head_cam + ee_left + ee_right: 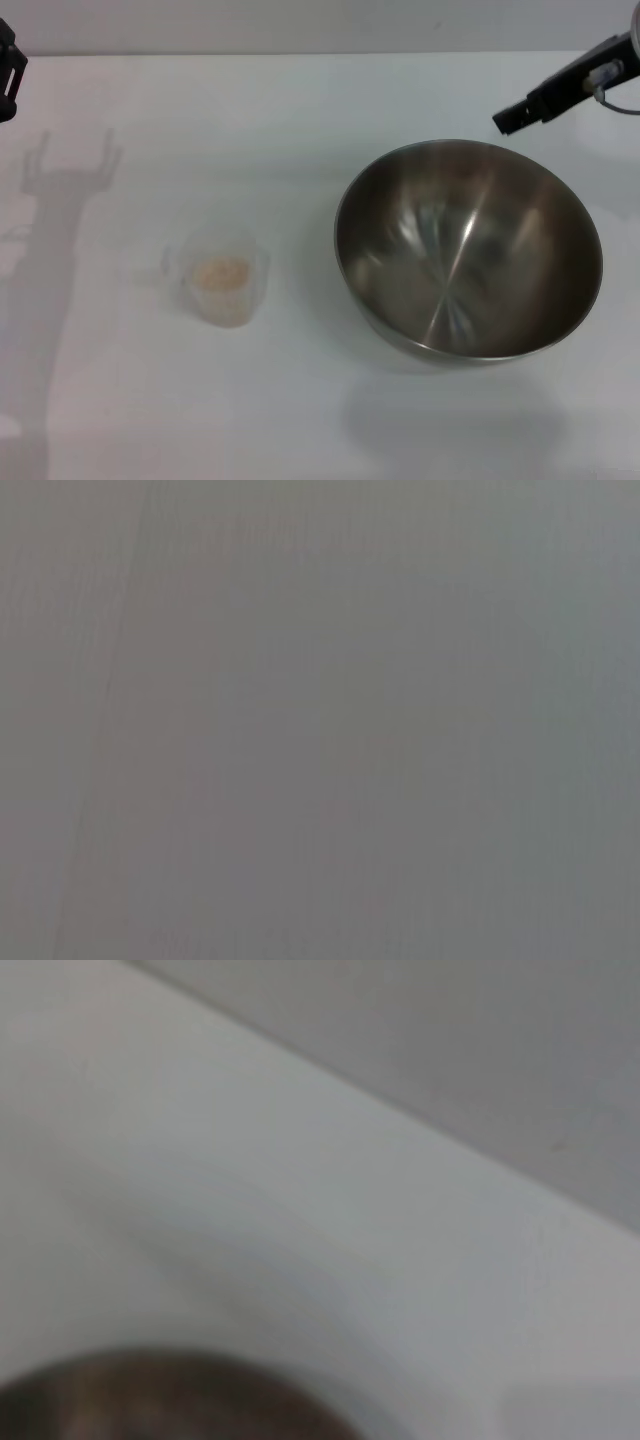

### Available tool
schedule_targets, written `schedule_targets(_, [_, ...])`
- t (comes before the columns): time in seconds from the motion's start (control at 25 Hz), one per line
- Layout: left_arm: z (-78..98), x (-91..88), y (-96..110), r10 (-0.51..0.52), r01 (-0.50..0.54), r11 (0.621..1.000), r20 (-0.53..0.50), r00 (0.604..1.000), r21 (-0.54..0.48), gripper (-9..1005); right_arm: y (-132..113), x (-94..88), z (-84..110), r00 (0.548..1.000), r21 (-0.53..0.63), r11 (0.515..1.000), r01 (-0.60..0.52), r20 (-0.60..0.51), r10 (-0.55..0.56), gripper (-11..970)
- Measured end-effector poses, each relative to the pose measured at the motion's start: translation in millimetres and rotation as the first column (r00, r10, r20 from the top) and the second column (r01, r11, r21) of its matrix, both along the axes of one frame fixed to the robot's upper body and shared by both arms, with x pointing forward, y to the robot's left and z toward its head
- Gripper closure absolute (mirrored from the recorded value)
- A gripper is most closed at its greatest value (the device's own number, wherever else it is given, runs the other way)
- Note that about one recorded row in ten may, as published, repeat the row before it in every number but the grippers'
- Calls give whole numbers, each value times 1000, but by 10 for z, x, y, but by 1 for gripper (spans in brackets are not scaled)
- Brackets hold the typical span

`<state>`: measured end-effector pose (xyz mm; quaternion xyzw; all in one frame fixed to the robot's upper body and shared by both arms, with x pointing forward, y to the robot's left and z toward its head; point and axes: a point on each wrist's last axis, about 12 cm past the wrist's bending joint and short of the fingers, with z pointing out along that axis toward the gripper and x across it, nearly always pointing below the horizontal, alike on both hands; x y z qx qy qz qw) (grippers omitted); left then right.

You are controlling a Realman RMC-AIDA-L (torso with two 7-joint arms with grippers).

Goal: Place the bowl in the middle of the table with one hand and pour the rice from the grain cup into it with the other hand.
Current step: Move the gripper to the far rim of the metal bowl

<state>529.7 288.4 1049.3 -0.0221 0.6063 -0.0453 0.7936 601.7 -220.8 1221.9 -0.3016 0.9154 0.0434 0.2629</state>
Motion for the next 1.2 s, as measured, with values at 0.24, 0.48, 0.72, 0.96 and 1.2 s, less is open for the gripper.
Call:
schedule_targets(0.24, [7, 9, -3, -1, 1, 1000, 2, 1000, -1, 161, -40, 73, -148, 995, -44, 998, -50, -86, 46, 297])
schedule_targets(0.48, [9, 12, -5, -2, 2, 1000, 3, 1000, -1, 162, -42, 104, -347, 987, -56, 995, -84, -143, 75, 305])
schedule_targets(0.72, [17, 26, -21, -5, 5, 1000, 6, 1000, -1, 162, -15, 98, -447, 982, -57, 993, -99, -169, 89, 313])
schedule_targets(0.96, [17, 27, -19, -5, 5, 1000, 5, 1000, 0, 163, -26, 99, -508, 981, -51, 993, -103, -172, 93, 363])
schedule_targets(1.2, [13, 23, -13, -4, 4, 1000, 4, 1000, 2, 163, -40, 120, -586, 978, -52, 994, -95, -193, 84, 498])
